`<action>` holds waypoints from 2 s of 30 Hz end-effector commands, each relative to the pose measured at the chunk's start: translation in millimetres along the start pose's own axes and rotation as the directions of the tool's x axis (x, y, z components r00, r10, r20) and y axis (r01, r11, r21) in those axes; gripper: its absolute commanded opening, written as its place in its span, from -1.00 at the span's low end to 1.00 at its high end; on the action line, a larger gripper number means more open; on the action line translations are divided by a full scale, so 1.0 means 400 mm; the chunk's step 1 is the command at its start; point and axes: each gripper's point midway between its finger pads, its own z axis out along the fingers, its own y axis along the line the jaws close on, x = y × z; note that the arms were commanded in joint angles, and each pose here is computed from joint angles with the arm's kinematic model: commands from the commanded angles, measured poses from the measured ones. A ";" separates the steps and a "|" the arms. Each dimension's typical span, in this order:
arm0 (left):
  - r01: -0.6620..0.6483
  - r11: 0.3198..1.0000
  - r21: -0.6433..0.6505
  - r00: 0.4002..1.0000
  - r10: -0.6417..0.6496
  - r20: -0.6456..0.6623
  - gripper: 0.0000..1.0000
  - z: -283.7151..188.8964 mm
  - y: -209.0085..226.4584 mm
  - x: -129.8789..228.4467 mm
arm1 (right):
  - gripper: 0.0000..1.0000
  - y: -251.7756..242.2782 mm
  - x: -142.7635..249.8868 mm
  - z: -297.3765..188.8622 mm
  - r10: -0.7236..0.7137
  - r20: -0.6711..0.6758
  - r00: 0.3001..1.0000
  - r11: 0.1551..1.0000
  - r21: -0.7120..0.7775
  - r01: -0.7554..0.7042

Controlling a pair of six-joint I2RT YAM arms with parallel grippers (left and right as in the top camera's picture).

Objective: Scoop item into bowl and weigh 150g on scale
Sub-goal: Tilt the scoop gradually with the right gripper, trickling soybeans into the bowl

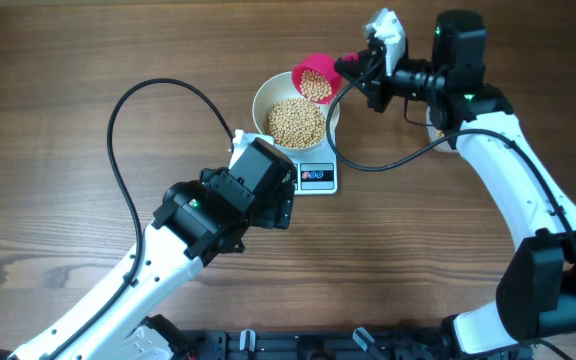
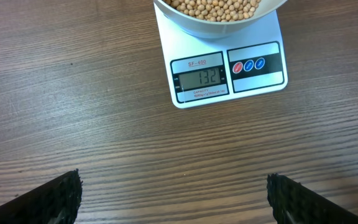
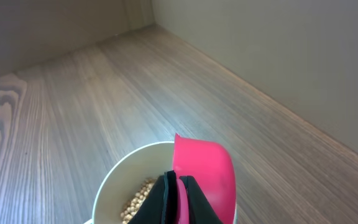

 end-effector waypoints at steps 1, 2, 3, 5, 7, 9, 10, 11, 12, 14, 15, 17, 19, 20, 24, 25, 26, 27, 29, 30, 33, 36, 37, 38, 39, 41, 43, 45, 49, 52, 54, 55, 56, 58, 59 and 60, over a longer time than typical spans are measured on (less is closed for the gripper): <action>0.004 1.000 -0.005 1.000 -0.004 -0.002 1.00 0.002 0.004 0.002 | -0.92 0.048 -0.047 0.008 -0.068 0.032 0.997 0.997 -0.041 0.069; 0.004 1.000 -0.005 1.000 -0.004 -0.001 1.00 0.002 0.004 0.002 | -0.91 0.061 -0.050 0.011 -0.070 0.037 0.997 0.995 -0.062 0.072; 0.004 1.000 -0.005 1.000 -0.004 -0.001 1.00 0.002 0.004 0.002 | -0.91 0.067 -0.051 0.013 -0.070 0.038 0.997 0.995 -0.071 0.072; 0.004 1.000 -0.005 1.000 -0.004 -0.002 1.00 0.002 0.004 0.002 | -0.91 0.061 -0.042 0.016 -0.089 0.023 0.996 0.995 -0.053 0.090; 0.004 1.000 -0.005 1.000 -0.004 -0.001 1.00 0.002 0.004 0.002 | -0.91 0.025 -0.031 0.016 -0.084 -0.009 0.996 0.996 0.028 0.084; 0.004 1.000 -0.005 1.000 -0.004 -0.001 1.00 0.002 0.004 0.002 | -0.91 0.015 -0.028 0.016 -0.083 -0.018 0.996 0.995 0.052 0.084; 0.004 1.000 -0.005 1.000 -0.004 -0.002 1.00 0.002 0.004 0.002 | -0.91 0.015 -0.028 0.016 -0.082 -0.018 0.996 0.995 0.051 0.083; 0.004 1.000 -0.005 1.000 -0.004 -0.002 1.00 0.002 0.004 0.002 | -0.92 0.017 -0.028 0.016 -0.081 -0.017 0.997 0.996 0.047 0.082; 0.004 1.000 -0.005 1.000 -0.004 -0.001 1.00 0.002 0.004 0.002 | -0.91 0.020 -0.028 0.016 -0.080 -0.016 0.997 0.996 0.039 0.080; 0.004 1.000 -0.005 1.000 -0.004 -0.002 1.00 0.002 0.004 0.002 | -0.91 0.029 -0.030 0.016 -0.078 -0.010 0.997 0.997 0.021 0.078; 0.004 1.000 -0.005 1.000 -0.004 -0.001 1.00 0.002 0.004 0.002 | -0.91 0.032 -0.031 0.016 -0.074 -0.007 0.997 0.997 0.013 0.074; 0.004 1.000 -0.005 1.000 -0.004 -0.001 1.00 0.002 0.004 0.002 | -0.91 0.036 -0.030 0.017 -0.068 -0.007 0.998 0.998 0.004 0.068; 0.004 1.000 -0.005 1.000 -0.004 -0.001 1.00 0.002 0.004 0.002 | -0.91 0.038 -0.025 0.017 -0.052 -0.013 0.999 0.999 0.000 0.052; 0.004 1.000 -0.005 1.000 -0.004 -0.001 1.00 0.002 0.004 0.002 | -0.91 0.039 -0.025 0.017 -0.042 -0.013 0.999 0.999 0.000 0.042; 0.004 1.000 -0.005 1.000 -0.004 -0.001 1.00 0.002 0.004 0.002 | -0.92 0.089 -0.034 0.016 -0.035 0.011 0.999 0.994 -0.104 0.036; 0.004 1.000 -0.005 1.000 -0.004 -0.001 1.00 0.002 0.004 0.002 | -0.92 0.087 -0.032 0.016 -0.033 0.008 0.999 0.995 -0.099 0.033; 0.004 1.000 -0.005 1.000 -0.004 -0.002 1.00 0.002 0.004 0.002 | -0.91 0.075 -0.027 0.017 -0.030 -0.004 1.000 0.997 -0.072 0.029; 0.004 1.000 -0.005 1.000 -0.004 -0.001 1.00 0.002 0.004 0.002 | -0.92 0.058 -0.019 0.018 -0.023 -0.021 1.000 0.999 -0.031 0.022; 0.004 1.000 -0.005 1.000 -0.004 -0.001 1.00 0.002 0.004 0.002 | -0.92 0.041 -0.011 0.018 -0.017 -0.040 0.999 1.000 0.009 0.018; 0.004 1.000 -0.005 1.000 -0.004 -0.001 1.00 0.002 0.004 0.002 | -0.91 0.041 -0.011 0.018 -0.016 -0.040 0.999 1.000 0.008 0.016; 0.004 1.000 -0.005 1.000 -0.004 -0.001 1.00 0.002 0.004 0.002 | -0.91 0.041 -0.010 0.018 -0.015 -0.040 0.999 1.000 0.008 0.015; 0.004 1.000 -0.005 1.000 -0.004 -0.001 1.00 0.002 0.004 0.002 | -0.91 0.041 -0.011 0.018 -0.010 -0.040 0.999 1.000 0.009 0.010; 0.004 1.000 -0.005 1.000 -0.004 -0.001 1.00 0.002 0.004 0.002 | -0.91 0.041 -0.011 0.018 0.001 -0.040 0.999 1.000 0.009 -0.001; 0.004 1.000 -0.005 1.000 -0.004 -0.001 1.00 0.002 0.004 0.002 | -0.91 0.041 -0.010 0.018 0.004 -0.040 0.999 1.000 0.009 -0.003; 0.004 1.000 -0.005 1.000 -0.004 -0.002 1.00 0.002 0.004 0.002 | -0.92 0.041 -0.010 0.018 0.003 -0.040 0.999 1.000 0.009 -0.003; 0.004 1.000 -0.005 1.000 -0.004 -0.001 1.00 0.002 0.004 0.002 | -0.91 0.042 -0.011 0.018 0.002 -0.039 0.999 1.000 0.008 -0.002; 0.004 1.000 -0.005 1.000 -0.004 -0.002 1.00 0.002 0.004 0.002 | -0.92 0.054 -0.015 0.018 -0.007 -0.029 1.000 1.000 -0.022 0.006; 0.004 1.000 -0.005 1.000 -0.004 -0.001 1.00 0.002 0.004 0.002 | -0.91 0.098 -0.041 0.010 -0.037 0.015 0.999 0.993 -0.113 0.038; 0.004 1.000 -0.005 1.000 -0.004 -0.001 1.00 0.002 0.004 0.002 | -0.91 0.072 -0.039 0.007 -0.093 -0.006 0.996 0.995 -0.039 0.093; 0.004 1.000 -0.005 1.000 -0.004 -0.001 1.00 0.002 0.004 0.002 | -0.91 0.035 -0.028 0.007 -0.096 -0.039 0.995 0.994 0.043 0.098; 0.004 1.000 -0.005 1.000 -0.004 -0.002 1.00 0.002 0.004 0.002 | -0.91 0.051 -0.032 0.009 -0.103 -0.027 0.994 0.995 0.010 0.103; 0.004 1.000 -0.005 1.000 -0.004 -0.002 1.00 0.002 0.004 0.002 | -0.91 0.067 -0.036 0.010 -0.118 -0.014 0.993 0.993 -0.024 0.117; 0.004 1.000 -0.005 1.000 -0.004 -0.002 1.00 0.002 0.004 0.002 | -0.91 0.082 -0.040 0.010 -0.131 -0.002 0.991 0.990 -0.053 0.130; 0.004 1.000 -0.005 1.000 -0.004 -0.002 1.00 0.002 0.004 0.002 | -0.92 0.077 -0.038 0.013 -0.131 -0.011 0.991 0.991 -0.037 0.131; 0.004 1.000 -0.005 1.000 -0.004 -0.002 1.00 0.002 0.004 0.002 | -0.91 0.046 -0.028 0.013 -0.117 -0.042 0.992 0.992 0.032 0.118; 0.004 1.000 -0.005 1.000 -0.004 -0.001 1.00 0.002 0.004 0.002 | -0.91 0.024 -0.020 0.012 -0.099 -0.063 0.993 0.991 0.080 0.104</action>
